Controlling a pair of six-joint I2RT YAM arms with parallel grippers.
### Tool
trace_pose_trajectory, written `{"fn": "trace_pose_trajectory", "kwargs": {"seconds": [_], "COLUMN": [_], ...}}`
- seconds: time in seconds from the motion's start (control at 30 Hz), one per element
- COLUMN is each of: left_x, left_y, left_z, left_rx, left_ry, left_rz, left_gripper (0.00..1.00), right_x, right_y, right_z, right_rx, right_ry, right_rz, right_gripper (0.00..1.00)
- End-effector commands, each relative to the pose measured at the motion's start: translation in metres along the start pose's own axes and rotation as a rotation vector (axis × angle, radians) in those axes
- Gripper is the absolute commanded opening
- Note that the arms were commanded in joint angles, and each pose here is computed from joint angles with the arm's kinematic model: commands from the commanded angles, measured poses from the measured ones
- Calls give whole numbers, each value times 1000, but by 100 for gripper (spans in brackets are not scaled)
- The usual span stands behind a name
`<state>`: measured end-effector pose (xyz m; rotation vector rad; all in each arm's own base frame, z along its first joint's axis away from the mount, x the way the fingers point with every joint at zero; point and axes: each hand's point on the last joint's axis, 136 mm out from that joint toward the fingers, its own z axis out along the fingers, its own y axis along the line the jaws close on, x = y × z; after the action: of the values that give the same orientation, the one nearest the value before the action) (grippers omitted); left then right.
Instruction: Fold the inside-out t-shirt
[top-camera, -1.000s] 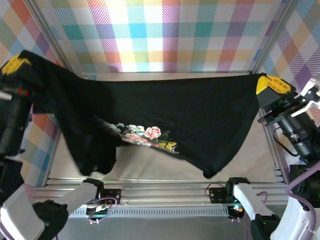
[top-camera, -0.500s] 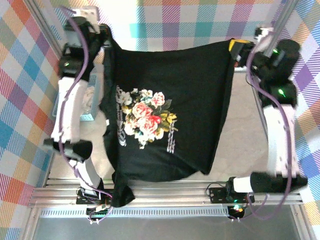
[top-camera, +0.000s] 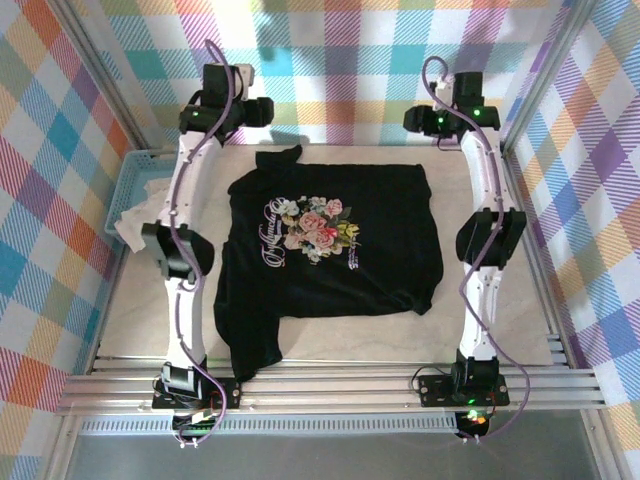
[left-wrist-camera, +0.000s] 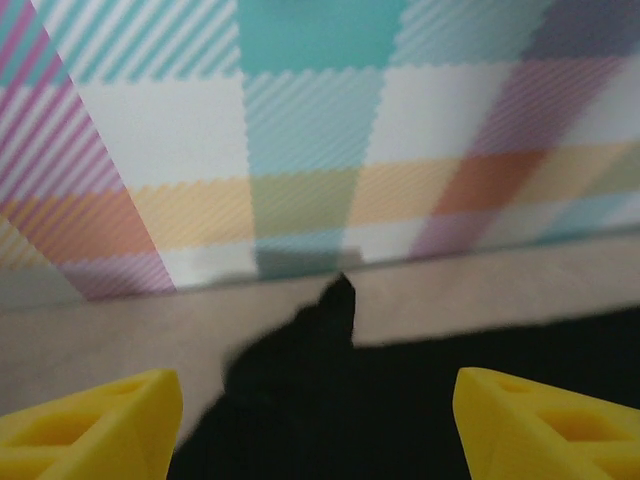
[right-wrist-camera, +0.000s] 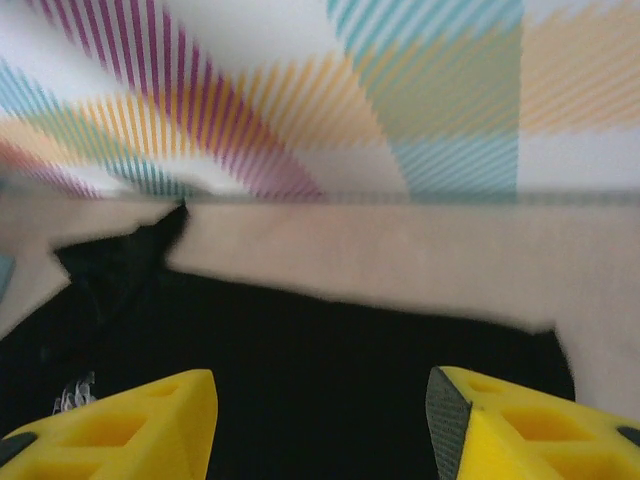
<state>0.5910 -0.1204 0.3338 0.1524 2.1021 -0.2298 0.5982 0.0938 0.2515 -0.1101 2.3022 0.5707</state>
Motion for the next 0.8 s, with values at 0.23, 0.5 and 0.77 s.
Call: {"fn": "trace_pose_trajectory", "kwargs": {"seconds": [0.23, 0.5, 0.77], "left_x": [55, 262, 410], "left_y": [-154, -308, -375], "left_z": [-128, -155, -142], "left_rx": [478, 839, 939], "left_ry": [-129, 46, 220], "left_rz": [186, 555, 799], "left_gripper": [73, 69, 65], "right_x": [170, 339, 400], "right_y": [38, 24, 11], "right_z": [-105, -131, -114], "right_rx": [59, 165, 211], "right_ry": [154, 407, 511], "right_rz": [-39, 284, 414], "right_gripper": [60, 57, 47]}}
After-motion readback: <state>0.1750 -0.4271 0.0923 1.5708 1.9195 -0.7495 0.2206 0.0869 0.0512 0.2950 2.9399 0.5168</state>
